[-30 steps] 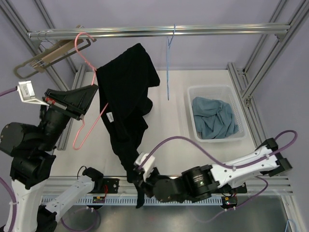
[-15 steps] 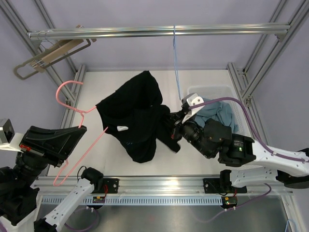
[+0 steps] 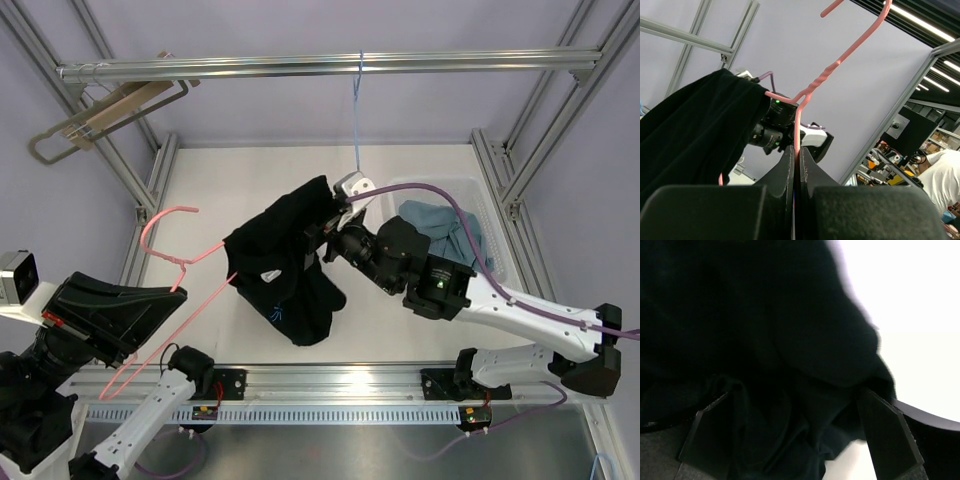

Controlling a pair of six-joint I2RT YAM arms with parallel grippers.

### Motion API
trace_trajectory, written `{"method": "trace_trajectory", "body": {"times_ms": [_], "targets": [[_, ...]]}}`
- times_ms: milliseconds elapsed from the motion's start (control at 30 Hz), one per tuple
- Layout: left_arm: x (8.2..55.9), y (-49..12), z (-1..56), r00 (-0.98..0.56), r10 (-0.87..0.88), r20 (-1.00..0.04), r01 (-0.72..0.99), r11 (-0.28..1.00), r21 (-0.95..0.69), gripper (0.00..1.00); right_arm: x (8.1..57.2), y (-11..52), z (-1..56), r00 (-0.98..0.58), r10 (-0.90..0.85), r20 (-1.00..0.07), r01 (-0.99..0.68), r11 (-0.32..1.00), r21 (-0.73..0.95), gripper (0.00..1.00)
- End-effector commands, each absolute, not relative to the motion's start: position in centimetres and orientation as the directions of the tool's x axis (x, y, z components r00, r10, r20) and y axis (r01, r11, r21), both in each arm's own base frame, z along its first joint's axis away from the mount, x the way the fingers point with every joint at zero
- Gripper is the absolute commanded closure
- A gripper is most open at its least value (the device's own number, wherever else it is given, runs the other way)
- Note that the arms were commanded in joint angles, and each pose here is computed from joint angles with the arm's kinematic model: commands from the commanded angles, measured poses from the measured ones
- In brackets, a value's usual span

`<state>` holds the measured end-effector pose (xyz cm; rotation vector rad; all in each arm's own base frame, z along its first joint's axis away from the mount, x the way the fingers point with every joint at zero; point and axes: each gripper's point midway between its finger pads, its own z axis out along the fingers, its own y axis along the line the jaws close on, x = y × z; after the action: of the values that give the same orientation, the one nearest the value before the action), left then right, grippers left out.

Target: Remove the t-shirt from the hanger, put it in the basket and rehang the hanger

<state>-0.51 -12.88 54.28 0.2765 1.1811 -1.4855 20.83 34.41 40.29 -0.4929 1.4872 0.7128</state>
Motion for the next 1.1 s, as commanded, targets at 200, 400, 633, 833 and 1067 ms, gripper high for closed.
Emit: {"method": "trace_trajectory", "body": {"times_ms": [200,400,633,833,1067], "targets": [[-3.3,-11.4,56.0,-0.194,-0.641,-0.743,0.905,0.174,-0.387,1.0,15.6,37.6,43.6,-0.075,0.317,-0.945,-0.904,0.378,0.199,0.97],[-0.6,-11.1,56.2,-0.116,-0.649,-0.752,0.878,0.287,-0.384,1.0,16.9,31.0,44.6,-0.059,0.416,-0.907,-0.795,0.531,0.295,1.0],[3.5,-11.0,54.1,-0.063,-0.585,-0.809,0.798,0.457,-0.393,1.0,19.1,20.1,47.7,0.048,0.396,-0.917,-0.533,0.787,0.312,1.0],[5.1,-8.4,53.0,0.04,-0.522,-0.852,0.685,0.635,-0.357,1.0,17.9,15.9,55.0,0.089,0.433,-0.897,-0.518,0.79,0.329,1.0],[8.2,-6.9,49.8,0.061,-0.474,-0.879,0.549,0.751,-0.367,1.0,17.9,9.6,63.3,0.247,0.396,-0.884,-0.39,0.876,0.283,1.0]]}}
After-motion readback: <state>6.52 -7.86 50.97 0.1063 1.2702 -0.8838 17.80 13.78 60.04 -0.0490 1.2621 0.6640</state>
